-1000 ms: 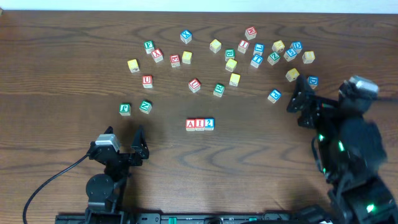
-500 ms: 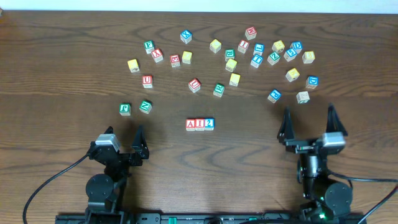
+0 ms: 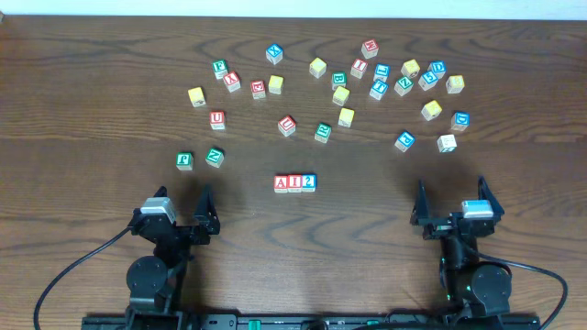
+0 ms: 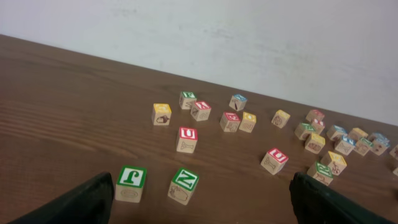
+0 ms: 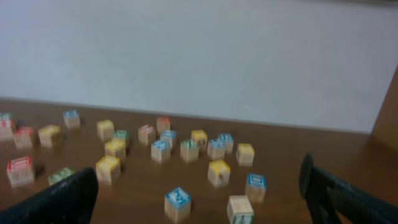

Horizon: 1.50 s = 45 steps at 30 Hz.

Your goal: Spell out AI2

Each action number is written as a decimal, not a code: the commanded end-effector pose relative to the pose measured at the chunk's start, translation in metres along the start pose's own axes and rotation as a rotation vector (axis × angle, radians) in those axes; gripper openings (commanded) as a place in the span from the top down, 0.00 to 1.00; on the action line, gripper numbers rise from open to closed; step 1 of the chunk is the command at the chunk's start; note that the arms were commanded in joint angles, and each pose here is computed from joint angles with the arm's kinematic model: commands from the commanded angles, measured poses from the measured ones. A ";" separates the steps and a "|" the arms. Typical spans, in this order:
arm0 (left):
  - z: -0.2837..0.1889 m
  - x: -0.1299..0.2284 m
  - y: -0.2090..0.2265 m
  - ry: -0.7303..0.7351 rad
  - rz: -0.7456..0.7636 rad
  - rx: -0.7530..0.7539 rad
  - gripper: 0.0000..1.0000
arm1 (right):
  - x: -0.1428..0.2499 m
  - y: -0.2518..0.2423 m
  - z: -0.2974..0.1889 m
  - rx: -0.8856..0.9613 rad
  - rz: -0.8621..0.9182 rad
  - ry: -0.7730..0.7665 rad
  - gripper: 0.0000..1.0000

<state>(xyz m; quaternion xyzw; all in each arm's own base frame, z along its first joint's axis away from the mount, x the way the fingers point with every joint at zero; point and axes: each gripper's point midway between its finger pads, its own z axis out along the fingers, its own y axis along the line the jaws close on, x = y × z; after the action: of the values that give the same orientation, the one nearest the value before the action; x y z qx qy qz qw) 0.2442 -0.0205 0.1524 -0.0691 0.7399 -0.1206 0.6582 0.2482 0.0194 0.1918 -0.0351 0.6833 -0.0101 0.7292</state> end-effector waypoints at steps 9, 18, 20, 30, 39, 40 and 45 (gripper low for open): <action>0.001 0.015 0.002 0.049 0.008 0.001 0.11 | 0.033 -0.008 -0.005 0.038 -0.001 0.129 0.00; 0.001 0.015 0.002 0.049 0.008 0.001 0.11 | 0.033 -0.017 -0.005 0.091 0.148 0.125 0.01; 0.001 0.015 0.002 0.049 0.008 0.001 0.11 | 0.033 -0.019 -0.005 0.102 0.177 0.124 0.01; 0.001 0.015 0.002 0.049 0.008 0.001 0.11 | 0.033 -0.017 -0.005 0.086 0.135 0.127 0.01; 0.001 0.015 0.002 0.049 0.008 0.001 0.11 | 0.034 -0.015 -0.005 0.077 0.135 0.128 0.01; 0.001 0.015 0.002 0.049 0.008 0.001 0.11 | 0.034 -0.015 -0.005 0.073 0.135 0.128 0.01; 0.001 0.015 0.002 0.049 0.008 0.001 0.11 | 0.033 -0.014 -0.005 0.073 0.137 0.126 0.01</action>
<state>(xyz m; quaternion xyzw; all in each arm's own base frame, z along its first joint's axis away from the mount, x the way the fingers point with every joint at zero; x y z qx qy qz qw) 0.2442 -0.0205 0.1526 -0.0689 0.7398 -0.1205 0.6584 0.2461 0.0053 0.1600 0.0356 0.7280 0.0168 0.6845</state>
